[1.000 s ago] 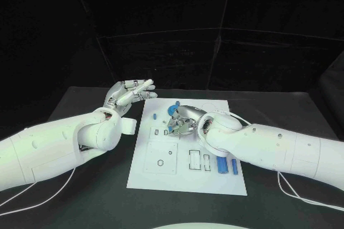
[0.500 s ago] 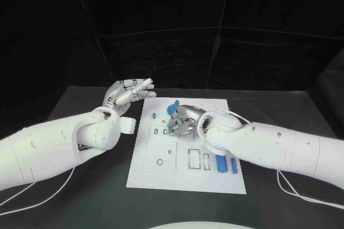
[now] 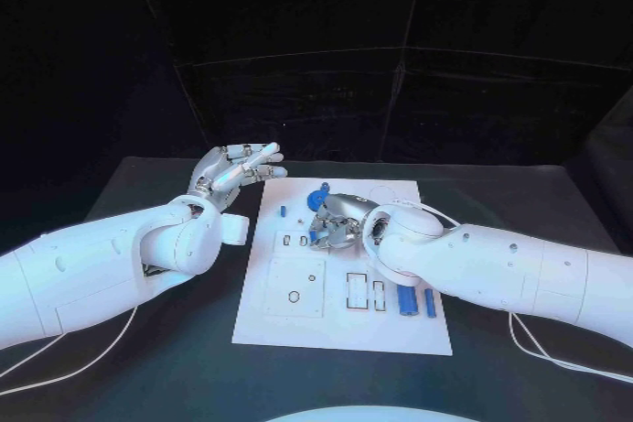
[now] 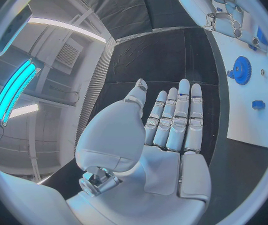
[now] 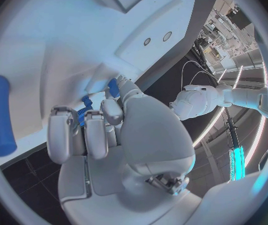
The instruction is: Assemble the parts on the task board
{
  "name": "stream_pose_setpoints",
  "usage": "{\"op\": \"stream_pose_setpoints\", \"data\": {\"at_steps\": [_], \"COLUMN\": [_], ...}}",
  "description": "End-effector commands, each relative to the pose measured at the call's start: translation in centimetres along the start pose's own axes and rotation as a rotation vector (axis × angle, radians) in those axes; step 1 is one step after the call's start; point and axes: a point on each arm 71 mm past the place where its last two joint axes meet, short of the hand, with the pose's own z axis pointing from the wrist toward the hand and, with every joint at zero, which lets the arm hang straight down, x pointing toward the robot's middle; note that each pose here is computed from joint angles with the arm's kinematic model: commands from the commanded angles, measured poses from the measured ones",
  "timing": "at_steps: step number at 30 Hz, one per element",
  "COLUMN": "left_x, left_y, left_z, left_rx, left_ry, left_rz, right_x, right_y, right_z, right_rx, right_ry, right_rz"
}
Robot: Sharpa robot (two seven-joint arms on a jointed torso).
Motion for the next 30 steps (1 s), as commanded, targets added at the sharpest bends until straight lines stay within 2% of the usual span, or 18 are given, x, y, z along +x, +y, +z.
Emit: {"op": "stream_pose_setpoints", "data": {"at_steps": [1, 16, 21, 30], "left_x": [0.18, 0.13, 0.09, -0.09], "left_y": [-0.15, -0.15, -0.15, -0.12], "left_z": [0.06, 0.06, 0.05, 0.09], "left_rx": [0.009, 0.008, 0.008, 0.007], "left_ry": [0.013, 0.012, 0.012, 0.008], "left_rz": [-0.008, -0.008, -0.008, -0.005], "right_x": [0.6, 0.4, 0.0, -0.7], "right_y": [-0.3, -0.2, 0.1, 0.6], "right_z": [-0.1, -0.1, -0.2, -0.9], "right_rx": [0.028, 0.024, 0.008, -0.064], "right_ry": [0.041, -0.004, -0.053, -0.163], "right_rz": [-0.021, -0.007, 0.002, 0.032]}}
